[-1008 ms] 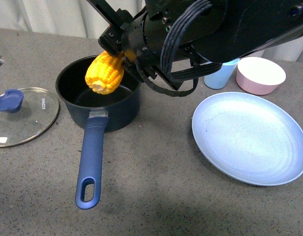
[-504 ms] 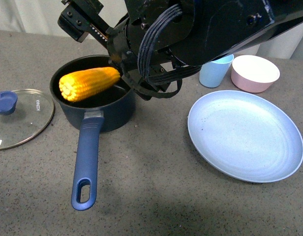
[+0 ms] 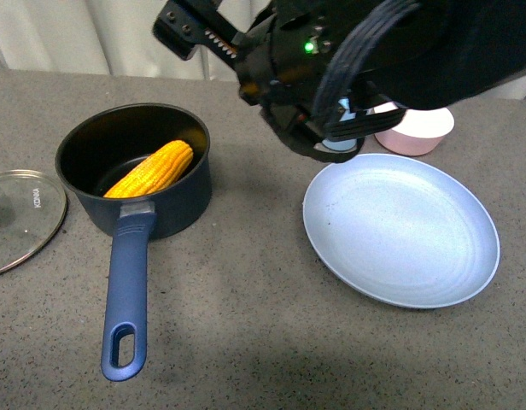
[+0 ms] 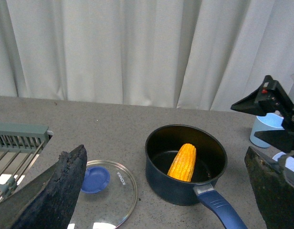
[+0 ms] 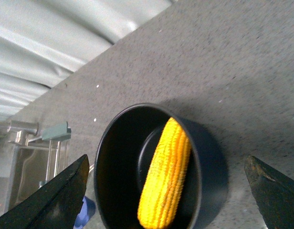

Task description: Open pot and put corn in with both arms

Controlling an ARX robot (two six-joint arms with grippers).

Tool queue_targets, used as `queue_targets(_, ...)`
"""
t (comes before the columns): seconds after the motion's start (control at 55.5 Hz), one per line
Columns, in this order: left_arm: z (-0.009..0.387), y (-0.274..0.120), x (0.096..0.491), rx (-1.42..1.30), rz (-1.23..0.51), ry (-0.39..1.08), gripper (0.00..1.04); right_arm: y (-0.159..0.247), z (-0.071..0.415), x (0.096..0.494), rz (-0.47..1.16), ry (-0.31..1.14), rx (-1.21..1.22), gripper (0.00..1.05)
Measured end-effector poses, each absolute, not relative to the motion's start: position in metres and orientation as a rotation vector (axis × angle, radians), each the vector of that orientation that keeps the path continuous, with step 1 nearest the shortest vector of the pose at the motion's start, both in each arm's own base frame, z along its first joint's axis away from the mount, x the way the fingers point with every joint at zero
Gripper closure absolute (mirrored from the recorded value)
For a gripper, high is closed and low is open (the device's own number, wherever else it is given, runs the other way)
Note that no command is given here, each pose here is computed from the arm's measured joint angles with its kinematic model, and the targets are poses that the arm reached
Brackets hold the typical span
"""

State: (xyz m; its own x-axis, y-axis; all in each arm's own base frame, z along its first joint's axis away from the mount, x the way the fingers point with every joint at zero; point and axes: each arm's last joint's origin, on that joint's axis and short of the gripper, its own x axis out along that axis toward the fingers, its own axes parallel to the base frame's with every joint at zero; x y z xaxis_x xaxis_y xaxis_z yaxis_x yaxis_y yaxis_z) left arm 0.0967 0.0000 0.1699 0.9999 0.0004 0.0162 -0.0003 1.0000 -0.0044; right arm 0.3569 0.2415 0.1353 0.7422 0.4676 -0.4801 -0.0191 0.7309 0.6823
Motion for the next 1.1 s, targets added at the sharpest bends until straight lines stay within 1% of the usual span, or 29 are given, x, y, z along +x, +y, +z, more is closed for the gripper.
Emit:
queue_targets(0.234, 0.170, 0.000, 0.097, -0.004, 0.000, -0.017, 0.07, 0.180, 0.154, 0.337, 0.234, 0.593, 0.581, 0.09)
queue_targets(0.342, 0.170, 0.000, 0.097, -0.004, 0.000, -0.017, 0.07, 0.138, 0.164, 0.321, 0.215, 0.519, 0.476, 0.09)
queue_targets(0.378, 0.170, 0.000, 0.097, -0.004, 0.000, -0.017, 0.07, 0.117, 0.167, 0.313, 0.214, 0.496, 0.429, 0.09)
queue_targets(0.432, 0.170, 0.000, 0.097, -0.004, 0.000, -0.017, 0.07, 0.092, 0.170, 0.301, 0.208, 0.481, 0.388, 0.09)
queue_targets(0.558, 0.170, 0.000, 0.097, -0.004, 0.000, -0.016, 0.07, 0.049, 0.170, 0.274, 0.195, 0.438, 0.302, 0.10)
queue_targets(0.594, 0.170, 0.000, 0.097, -0.004, 0.000, -0.016, 0.07, 0.042, 0.168, 0.268, 0.145, 0.360, 0.247, 0.14)
queue_targets(0.648, 0.170, 0.000, 0.097, -0.004, 0.000, -0.017, 0.07, 0.030, 0.162, 0.253, 0.030, 0.192, 0.139, 0.24)
queue_targets(0.72, 0.170, 0.000, 0.097, -0.004, 0.001, -0.017, 0.07, 0.023, 0.157, 0.237, -0.006, 0.094, 0.086, 0.35)
queue_targets(0.756, 0.170, 0.000, 0.097, -0.004, 0.000, -0.017, 0.07, 0.021, 0.157, 0.229, -0.008, 0.051, 0.061, 0.42)
queue_targets(0.828, 0.170, 0.000, 0.097, -0.004, 0.000, -0.017, 0.07, 0.019, 0.160, 0.219, 0.001, 0.024, 0.034, 0.53)
queue_targets(0.864, 0.170, 0.000, 0.097, -0.004, 0.000, -0.017, 0.07, 0.017, 0.162, 0.214, 0.005, 0.014, 0.025, 0.60)
queue_targets(0.882, 0.170, 0.000, 0.097, -0.004, 0.000, -0.017, 0.07, 0.017, 0.162, 0.212, 0.004, 0.013, 0.023, 0.62)
queue_targets(0.972, 0.170, 0.000, 0.097, -0.004, 0.000, -0.017, 0.07, 0.014, 0.161, 0.200, 0.001, 0.016, 0.012, 0.78)
queue_targets(1.099, 0.170, 0.000, 0.097, -0.004, 0.000, -0.017, 0.07, 0.008, 0.161, 0.188, 0.017, 0.020, 0.006, 0.97)
